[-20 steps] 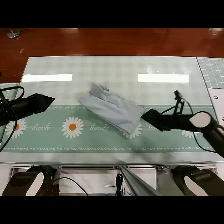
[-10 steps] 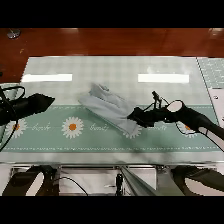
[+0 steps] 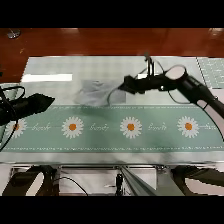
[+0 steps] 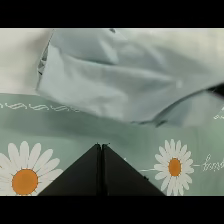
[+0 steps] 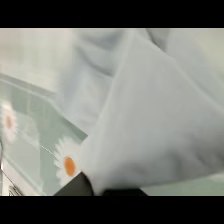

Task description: Fold the shirts.

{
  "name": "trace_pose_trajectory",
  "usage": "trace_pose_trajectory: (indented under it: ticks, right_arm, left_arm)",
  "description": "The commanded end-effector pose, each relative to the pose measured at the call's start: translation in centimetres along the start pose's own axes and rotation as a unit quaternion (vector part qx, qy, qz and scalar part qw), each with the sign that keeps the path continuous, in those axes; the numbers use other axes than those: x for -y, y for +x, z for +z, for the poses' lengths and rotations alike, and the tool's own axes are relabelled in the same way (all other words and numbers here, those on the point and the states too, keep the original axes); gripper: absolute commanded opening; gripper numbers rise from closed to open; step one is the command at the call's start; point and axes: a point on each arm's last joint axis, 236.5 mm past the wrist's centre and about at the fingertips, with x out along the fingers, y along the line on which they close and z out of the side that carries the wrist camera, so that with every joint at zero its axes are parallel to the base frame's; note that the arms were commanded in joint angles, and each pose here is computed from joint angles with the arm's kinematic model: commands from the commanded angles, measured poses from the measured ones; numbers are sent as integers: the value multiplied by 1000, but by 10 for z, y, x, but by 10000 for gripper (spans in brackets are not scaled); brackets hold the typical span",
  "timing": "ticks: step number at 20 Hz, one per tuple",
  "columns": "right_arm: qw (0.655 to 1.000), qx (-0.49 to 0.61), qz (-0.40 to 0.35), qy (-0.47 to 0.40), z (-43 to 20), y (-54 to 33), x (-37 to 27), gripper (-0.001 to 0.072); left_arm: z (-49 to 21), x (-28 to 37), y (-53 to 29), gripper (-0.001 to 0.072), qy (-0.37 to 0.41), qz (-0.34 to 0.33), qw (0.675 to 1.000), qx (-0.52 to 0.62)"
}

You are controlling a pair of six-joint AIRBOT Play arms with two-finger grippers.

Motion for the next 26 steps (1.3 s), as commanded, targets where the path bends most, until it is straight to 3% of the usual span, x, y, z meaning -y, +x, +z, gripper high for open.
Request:
trace_pose_trajectory:
  ticks: [1,6,13,19,23,26]
  right_arm:
    - [993,64,15,-100,63,-46,-75,34]
    - [983,120,-39,-136,112,-129,-89,34]
    - [969,199,-141,-35,126,-277,-15,34]
    - [933,172,-305,87,47,-356,76,34]
    - [894,179,-351,211,-26,-382,135,34]
    - [846,187,-389,312,-87,-406,173,34]
  left_arm:
    - [0,0,0,22,0,0,1000,0]
    - [0,0,0,22,0,0,1000,-1]
    - [0,0,0,22,0,0,1000,0]
    - [1,0,0,23,1,0,1000,1]
    - [2,0,0,22,1,0,1000,5]
    - [5,0,0,23,1,1,1000,10]
